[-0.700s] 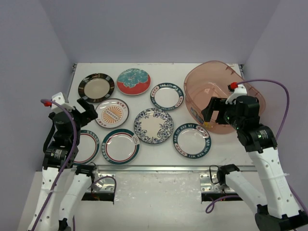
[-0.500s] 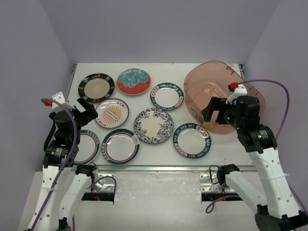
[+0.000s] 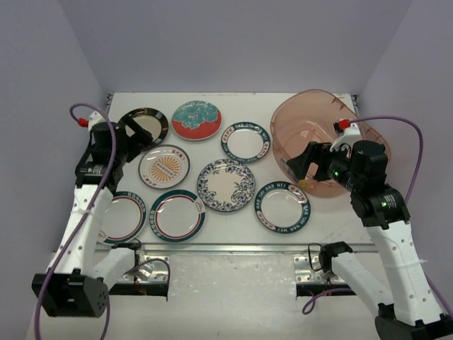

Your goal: Place the plates into the plastic bin on the countertop

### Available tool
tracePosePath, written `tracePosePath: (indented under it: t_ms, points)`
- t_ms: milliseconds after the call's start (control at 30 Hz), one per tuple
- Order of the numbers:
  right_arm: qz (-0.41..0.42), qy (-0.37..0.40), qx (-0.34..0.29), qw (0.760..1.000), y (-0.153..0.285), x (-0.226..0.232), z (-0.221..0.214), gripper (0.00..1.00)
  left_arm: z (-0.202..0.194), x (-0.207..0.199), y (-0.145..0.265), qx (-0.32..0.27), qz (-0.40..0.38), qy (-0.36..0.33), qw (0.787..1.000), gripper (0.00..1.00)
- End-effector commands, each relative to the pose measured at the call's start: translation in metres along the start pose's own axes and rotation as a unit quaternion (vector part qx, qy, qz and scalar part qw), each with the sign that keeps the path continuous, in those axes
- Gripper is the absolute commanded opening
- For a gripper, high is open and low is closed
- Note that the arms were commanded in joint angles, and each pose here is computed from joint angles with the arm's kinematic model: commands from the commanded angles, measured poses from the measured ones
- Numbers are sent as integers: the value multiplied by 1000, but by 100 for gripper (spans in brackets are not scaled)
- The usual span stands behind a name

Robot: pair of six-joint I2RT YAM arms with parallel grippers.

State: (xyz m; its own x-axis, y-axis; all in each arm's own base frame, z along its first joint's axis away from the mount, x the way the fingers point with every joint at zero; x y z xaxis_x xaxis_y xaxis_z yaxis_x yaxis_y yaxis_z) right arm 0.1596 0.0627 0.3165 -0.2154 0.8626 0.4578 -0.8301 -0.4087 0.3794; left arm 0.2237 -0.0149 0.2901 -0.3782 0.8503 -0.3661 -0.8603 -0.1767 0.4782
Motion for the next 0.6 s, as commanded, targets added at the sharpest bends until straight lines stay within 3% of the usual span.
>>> tracePosePath:
  t_ms: [0, 200, 333, 433, 567]
  points:
    - [59, 8, -45, 997, 8, 17, 19, 99, 54, 23, -39, -20, -40, 133, 990, 100]
    - [122, 4, -35, 992, 13, 29, 18, 99, 63, 68, -109, 4, -44, 233, 971, 100]
    - [150, 6, -27, 988, 17, 33, 16, 99, 45, 86, -164, 42, -29, 264, 963, 100]
    - [156, 11, -33, 987, 21, 32, 12, 99, 12, 108, -204, 103, 9, 283, 954, 100]
    - [162, 18, -44, 986, 23, 30, 6, 99, -9, 119, -221, 129, 30, 291, 947, 100]
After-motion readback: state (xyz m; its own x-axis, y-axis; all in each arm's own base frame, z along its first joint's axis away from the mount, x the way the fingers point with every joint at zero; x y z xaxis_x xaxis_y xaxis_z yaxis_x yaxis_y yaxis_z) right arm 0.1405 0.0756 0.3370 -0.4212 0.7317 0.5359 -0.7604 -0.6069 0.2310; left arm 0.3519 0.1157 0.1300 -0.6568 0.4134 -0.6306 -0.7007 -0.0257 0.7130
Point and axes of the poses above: each gripper's point midway between its finger pads, its own y axis back along the fingers, its own x axis along the line the jaws close on, z = x × y, the point moved 10 cm from there along y, back along the fingers, and after that the axes turned 8 degrees about -y, right-handed, at the moved point
